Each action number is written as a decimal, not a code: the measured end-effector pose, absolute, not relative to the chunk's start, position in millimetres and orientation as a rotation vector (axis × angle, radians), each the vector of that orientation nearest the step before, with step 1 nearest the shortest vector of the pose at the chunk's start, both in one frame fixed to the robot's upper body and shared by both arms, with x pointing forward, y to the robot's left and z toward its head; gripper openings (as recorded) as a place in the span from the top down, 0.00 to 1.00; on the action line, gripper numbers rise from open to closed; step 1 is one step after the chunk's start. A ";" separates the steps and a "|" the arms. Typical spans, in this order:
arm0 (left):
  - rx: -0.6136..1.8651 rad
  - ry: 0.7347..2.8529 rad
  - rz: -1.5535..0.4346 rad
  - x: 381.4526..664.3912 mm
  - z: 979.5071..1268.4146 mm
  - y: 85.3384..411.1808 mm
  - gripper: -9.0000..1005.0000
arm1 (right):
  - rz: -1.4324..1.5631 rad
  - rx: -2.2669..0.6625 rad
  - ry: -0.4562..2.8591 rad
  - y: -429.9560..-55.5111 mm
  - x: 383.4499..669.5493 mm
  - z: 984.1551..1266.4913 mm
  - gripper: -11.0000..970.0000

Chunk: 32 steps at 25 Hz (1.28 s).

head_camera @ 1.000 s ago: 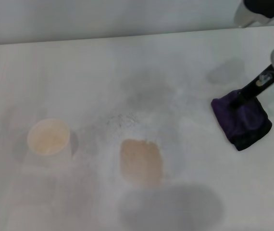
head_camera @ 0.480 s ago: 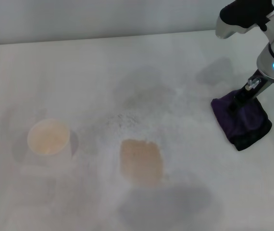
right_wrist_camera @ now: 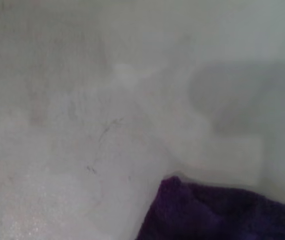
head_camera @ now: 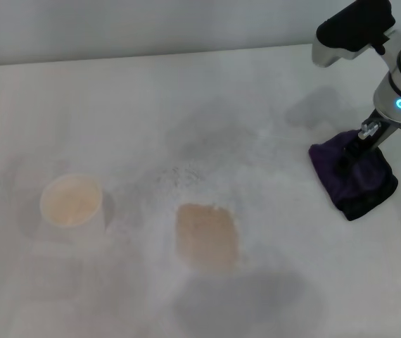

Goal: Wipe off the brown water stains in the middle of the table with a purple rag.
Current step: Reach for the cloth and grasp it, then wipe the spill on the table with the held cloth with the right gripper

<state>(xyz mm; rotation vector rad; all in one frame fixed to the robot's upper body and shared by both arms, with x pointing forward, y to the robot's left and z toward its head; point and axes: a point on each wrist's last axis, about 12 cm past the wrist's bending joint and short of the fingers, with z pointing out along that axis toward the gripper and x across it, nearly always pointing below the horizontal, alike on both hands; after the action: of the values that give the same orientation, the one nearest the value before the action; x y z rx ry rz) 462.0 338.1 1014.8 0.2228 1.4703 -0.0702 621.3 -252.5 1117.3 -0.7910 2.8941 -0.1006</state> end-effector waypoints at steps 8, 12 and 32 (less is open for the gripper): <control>0.219 1.471 -0.069 461.3 1014.6 338.6 0.13 | -0.140 -0.837 2.879 -249.1 621.4 1114.6 0.35; 0.218 1.470 -0.075 461.5 1014.7 338.1 0.13 | -0.141 -0.839 2.897 -251.3 619.2 1111.5 0.41; 0.244 1.439 -0.085 471.7 1021.2 335.2 0.13 | -0.034 -0.964 2.872 -242.5 610.7 1108.6 0.91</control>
<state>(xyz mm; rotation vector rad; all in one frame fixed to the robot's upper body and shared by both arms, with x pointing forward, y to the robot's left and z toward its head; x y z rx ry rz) 471.7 335.2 1021.2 0.2441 1.4394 -0.0847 610.7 -242.5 1108.6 -0.9638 2.8717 -0.0340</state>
